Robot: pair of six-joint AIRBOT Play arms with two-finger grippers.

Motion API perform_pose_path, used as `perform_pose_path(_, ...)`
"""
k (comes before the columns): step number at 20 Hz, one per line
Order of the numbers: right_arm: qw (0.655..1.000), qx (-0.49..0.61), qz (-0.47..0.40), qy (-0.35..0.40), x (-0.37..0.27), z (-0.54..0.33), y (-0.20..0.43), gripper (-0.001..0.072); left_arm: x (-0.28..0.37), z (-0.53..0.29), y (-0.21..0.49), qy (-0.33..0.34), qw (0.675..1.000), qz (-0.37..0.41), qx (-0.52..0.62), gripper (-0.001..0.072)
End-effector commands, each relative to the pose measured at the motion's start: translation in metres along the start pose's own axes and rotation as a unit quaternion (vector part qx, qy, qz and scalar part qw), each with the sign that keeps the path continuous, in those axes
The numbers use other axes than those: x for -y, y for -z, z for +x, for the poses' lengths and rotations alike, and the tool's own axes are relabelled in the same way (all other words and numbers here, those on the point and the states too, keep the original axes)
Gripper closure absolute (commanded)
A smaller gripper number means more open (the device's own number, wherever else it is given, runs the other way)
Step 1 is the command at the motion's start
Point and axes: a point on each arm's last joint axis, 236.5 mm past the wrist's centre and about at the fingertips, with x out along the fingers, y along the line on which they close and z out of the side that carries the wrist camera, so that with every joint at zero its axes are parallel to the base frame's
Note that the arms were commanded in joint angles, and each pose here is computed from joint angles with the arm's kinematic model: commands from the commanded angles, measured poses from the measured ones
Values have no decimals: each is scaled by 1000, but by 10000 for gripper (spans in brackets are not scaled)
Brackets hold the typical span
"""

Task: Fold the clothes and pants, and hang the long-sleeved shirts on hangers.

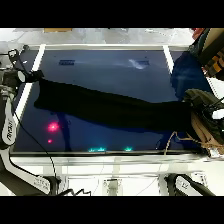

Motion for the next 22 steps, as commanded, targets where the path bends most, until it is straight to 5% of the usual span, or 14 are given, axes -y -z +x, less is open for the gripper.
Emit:
perform_pose_path(1,999,42,13,-23,-16,8,-14,681,16,9,-11,13,999,6,34,696)
perform_pose_path(2,998,52,7,-30,-21,7,-17,583,17,10,-10,13,999,6,34,682)
perform_pose_path(3,997,66,3,-36,-27,7,-22,290,17,11,-9,13,999,7,33,644)
perform_pose_path(4,996,76,-3,-41,-31,6,-25,64,17,8,-10,13,999,7,33,438)
perform_pose_path(5,996,80,-7,-41,-32,5,-28,42,16,2,-13,13,999,6,32,135)
perform_pose_path(6,996,77,-13,-40,-33,4,-28,42,13,-6,-19,11,999,4,34,49)
perform_pose_path(11,997,25,-71,-28,-40,-1,-19,42,-39,-57,21,-36,994,-13,-101,125)
perform_pose_path(16,985,-26,-168,-26,-47,-9,-6,42,-79,-84,110,-40,961,-51,-269,125)
perform_pose_path(22,985,-28,-169,-26,-47,-10,-5,42,-17,-42,160,66,936,-270,-217,118)
